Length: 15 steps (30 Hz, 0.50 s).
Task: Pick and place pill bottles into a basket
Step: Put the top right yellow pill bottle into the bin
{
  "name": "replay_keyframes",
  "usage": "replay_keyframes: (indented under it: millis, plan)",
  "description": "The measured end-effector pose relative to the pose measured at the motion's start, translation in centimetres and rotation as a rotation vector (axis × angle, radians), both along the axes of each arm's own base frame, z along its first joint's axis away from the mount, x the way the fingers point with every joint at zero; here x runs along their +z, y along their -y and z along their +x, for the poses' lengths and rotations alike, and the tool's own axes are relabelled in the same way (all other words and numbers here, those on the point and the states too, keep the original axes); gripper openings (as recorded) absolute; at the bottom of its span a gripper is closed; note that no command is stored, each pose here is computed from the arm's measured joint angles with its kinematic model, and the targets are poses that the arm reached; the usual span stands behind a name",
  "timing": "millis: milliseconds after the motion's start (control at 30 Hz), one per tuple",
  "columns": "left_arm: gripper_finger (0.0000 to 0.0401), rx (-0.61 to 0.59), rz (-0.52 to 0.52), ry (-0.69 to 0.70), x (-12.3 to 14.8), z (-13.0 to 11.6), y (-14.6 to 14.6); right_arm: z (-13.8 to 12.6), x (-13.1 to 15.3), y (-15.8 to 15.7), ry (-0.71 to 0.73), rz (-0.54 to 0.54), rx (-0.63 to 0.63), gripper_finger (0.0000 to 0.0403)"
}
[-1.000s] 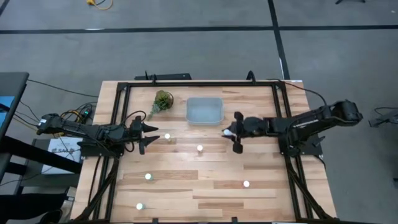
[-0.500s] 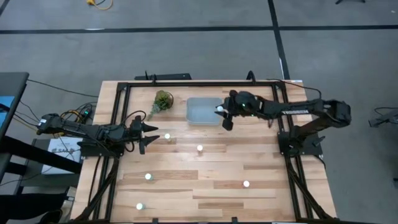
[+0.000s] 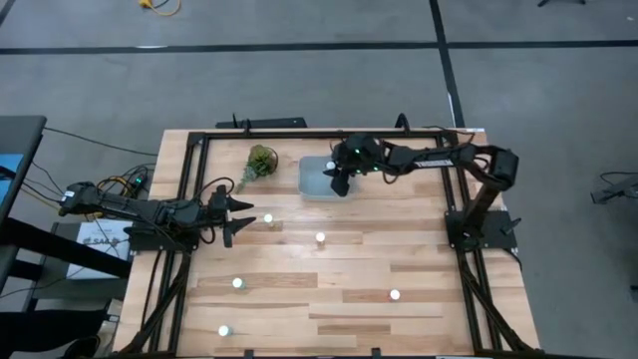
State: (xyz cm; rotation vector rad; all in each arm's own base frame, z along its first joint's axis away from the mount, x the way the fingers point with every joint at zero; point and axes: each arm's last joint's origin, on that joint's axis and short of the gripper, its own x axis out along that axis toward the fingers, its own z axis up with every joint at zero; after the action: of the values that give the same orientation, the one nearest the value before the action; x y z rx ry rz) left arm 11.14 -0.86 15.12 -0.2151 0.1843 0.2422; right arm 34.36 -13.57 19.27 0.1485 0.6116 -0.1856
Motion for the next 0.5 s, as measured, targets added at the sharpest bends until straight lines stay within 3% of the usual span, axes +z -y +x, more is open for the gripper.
replay_keyframes:
  millis: [233, 500]
  plan:
    - [0.0199, -0.002, 0.009, -0.002, 0.0, 0.0, 0.0, 3.3, -0.2, 0.3, 0.014, 0.042, 0.078, 0.0103]
    - [0.0199, -0.003, 0.01, -0.002, 0.0, 0.0, 0.0, 4.8, -1.6, 1.0, -0.026, 0.076, 0.093, 0.0103]
